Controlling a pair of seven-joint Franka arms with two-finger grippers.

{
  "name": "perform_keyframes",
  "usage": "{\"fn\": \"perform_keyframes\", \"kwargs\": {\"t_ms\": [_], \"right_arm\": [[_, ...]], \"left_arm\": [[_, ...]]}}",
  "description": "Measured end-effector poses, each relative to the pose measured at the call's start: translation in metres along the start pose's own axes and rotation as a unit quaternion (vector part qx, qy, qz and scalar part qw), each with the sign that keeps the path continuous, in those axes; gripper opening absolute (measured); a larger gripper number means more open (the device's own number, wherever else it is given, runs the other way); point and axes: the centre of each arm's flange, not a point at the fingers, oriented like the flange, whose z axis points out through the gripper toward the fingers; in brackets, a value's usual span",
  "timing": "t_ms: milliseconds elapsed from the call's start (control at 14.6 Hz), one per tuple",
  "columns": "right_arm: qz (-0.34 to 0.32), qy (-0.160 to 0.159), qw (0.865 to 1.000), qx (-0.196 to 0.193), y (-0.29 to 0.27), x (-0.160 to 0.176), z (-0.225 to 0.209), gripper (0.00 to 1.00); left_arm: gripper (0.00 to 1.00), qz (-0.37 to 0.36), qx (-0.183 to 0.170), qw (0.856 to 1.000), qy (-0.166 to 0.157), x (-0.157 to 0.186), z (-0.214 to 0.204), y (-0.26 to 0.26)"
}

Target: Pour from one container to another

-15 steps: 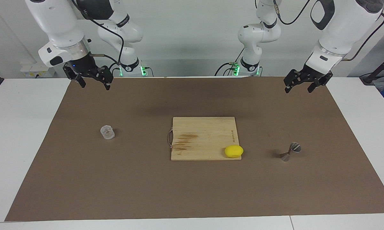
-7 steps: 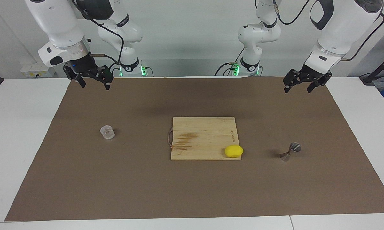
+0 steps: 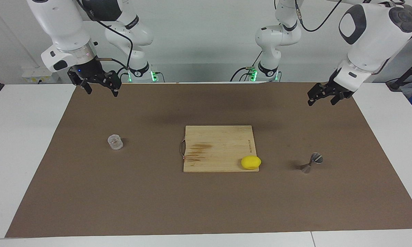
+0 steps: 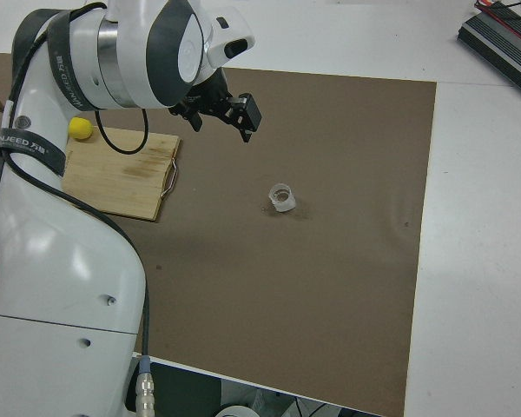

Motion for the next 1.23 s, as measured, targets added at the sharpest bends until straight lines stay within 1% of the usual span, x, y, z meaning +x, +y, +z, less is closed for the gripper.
{"fn": "perform_keyframes", "kwargs": {"t_ms": [137,274,342,410,479,615,752,821,889,957,1094,1231], "right_arm": [[0.000,0.000,1.000,0.000,0.000,0.000,0.000,1.00],[0.000,0.000,1.000,0.000,0.000,0.000,0.000,1.00],[0.000,0.000,1.000,0.000,0.000,0.000,0.000,1.00],[0.000,0.000,1.000,0.000,0.000,0.000,0.000,1.00],[0.000,0.000,1.000,0.000,0.000,0.000,0.000,1.00],[0.000,0.000,1.000,0.000,0.000,0.000,0.000,1.00],[0.000,0.000,1.000,0.000,0.000,0.000,0.000,1.00],[0.000,0.000,1.000,0.000,0.000,0.000,0.000,1.00],[0.000,0.000,1.000,0.000,0.000,0.000,0.000,1.00],[0.000,0.000,1.000,0.000,0.000,0.000,0.000,1.00],[0.000,0.000,1.000,0.000,0.000,0.000,0.000,1.00],[0.000,0.000,1.000,0.000,0.000,0.000,0.000,1.00]], "left_arm": [[1.00,-0.030,-0.025,0.999,-0.029,0.012,0.024,-0.028],[1.00,-0.078,-0.061,0.994,-0.054,0.022,0.046,-0.057],[1.00,-0.117,-0.082,0.988,-0.065,0.025,0.055,-0.070],[1.00,-0.166,-0.104,0.978,-0.078,0.028,0.063,-0.082],[1.00,-0.220,-0.124,0.963,-0.092,0.031,0.071,-0.094],[1.00,-0.323,-0.158,0.925,-0.121,0.037,0.086,-0.111],[1.00,-0.406,-0.187,0.882,-0.149,0.044,0.101,-0.121],[1.00,-0.446,-0.199,0.857,-0.165,0.048,0.108,-0.125],[1.00,-0.488,-0.213,0.827,-0.182,0.053,0.117,-0.128],[1.00,-0.521,-0.224,0.800,-0.195,0.058,0.125,-0.131],[1.00,-0.578,-0.257,0.746,-0.209,0.067,0.139,-0.140],[1.00,-0.624,-0.314,0.680,-0.222,0.069,0.159,-0.157]]}}
